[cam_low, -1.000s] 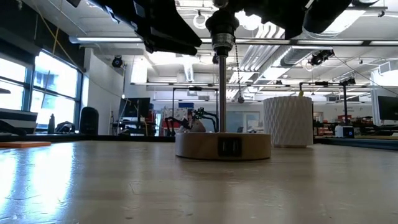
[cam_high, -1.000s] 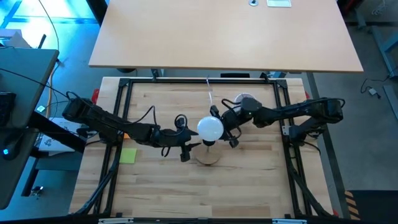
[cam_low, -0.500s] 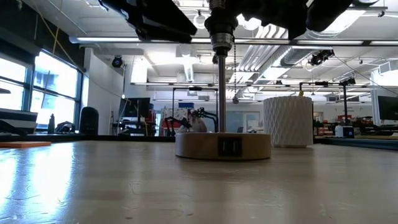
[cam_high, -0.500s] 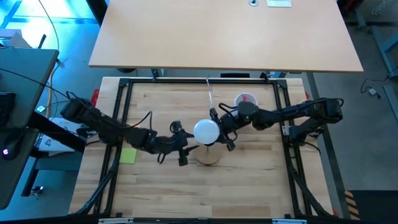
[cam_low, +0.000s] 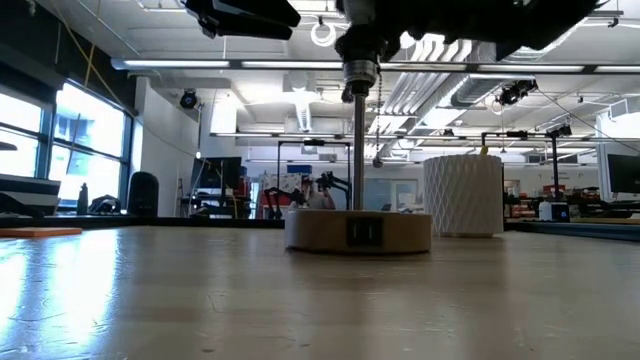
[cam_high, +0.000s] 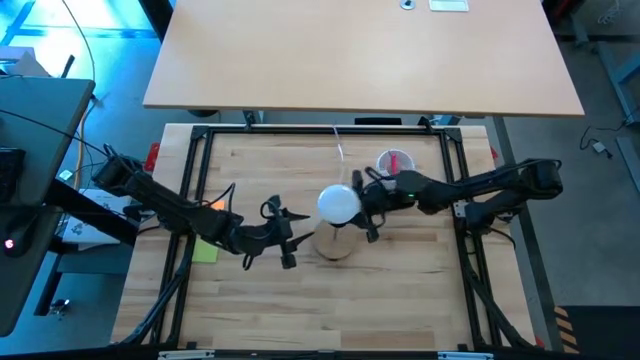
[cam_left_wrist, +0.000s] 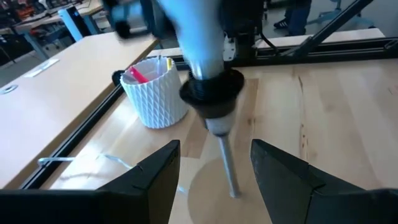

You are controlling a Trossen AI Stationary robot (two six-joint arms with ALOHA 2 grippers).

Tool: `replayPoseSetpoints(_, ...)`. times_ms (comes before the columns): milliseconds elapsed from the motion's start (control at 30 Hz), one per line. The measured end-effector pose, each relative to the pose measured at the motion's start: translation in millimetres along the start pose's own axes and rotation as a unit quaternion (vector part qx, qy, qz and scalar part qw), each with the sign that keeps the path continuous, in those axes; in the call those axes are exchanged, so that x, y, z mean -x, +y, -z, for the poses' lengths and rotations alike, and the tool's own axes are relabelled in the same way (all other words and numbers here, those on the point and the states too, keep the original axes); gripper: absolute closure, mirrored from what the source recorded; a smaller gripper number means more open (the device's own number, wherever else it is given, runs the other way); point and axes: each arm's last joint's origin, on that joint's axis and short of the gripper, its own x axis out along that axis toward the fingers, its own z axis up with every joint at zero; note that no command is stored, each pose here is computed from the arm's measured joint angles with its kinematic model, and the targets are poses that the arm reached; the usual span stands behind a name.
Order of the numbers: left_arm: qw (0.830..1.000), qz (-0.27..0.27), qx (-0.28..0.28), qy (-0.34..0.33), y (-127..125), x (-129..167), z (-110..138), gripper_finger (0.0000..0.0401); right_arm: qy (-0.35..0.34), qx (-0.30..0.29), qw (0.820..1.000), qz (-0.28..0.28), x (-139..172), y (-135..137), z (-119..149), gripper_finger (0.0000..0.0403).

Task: Screw lightbulb
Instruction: Insert the light bulb into the brown lamp

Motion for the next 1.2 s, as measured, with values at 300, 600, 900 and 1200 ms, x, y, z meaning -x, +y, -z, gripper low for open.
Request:
replayPoseSetpoints(300,1.0,-0.012,0.012,-0.012,2.1,-1.3,-3.1,0.0208,-0.113,-0.03,0.992,0.044,20.5,7.0,15.5,0.0257)
replayPoseSetpoints(600,0.999,-0.022,0.004,-0.035,2.9,-1.4,-8.8,0.0208,-0.099,-0.03,0.994,0.045,7.3,4.4,21.0,0.0257)
replayPoseSetpoints(900,0.999,-0.033,0.003,-0.039,3.6,-1.3,-9.8,0.0208,-0.09,-0.034,0.993,0.064,5.9,3.1,25.2,0.0258)
replayPoseSetpoints(1200,0.998,-0.045,0.011,-0.05,5.0,-1.6,-12.6,0.0208,-0.09,-0.039,0.993,0.067,5.9,2.9,25.2,0.0258)
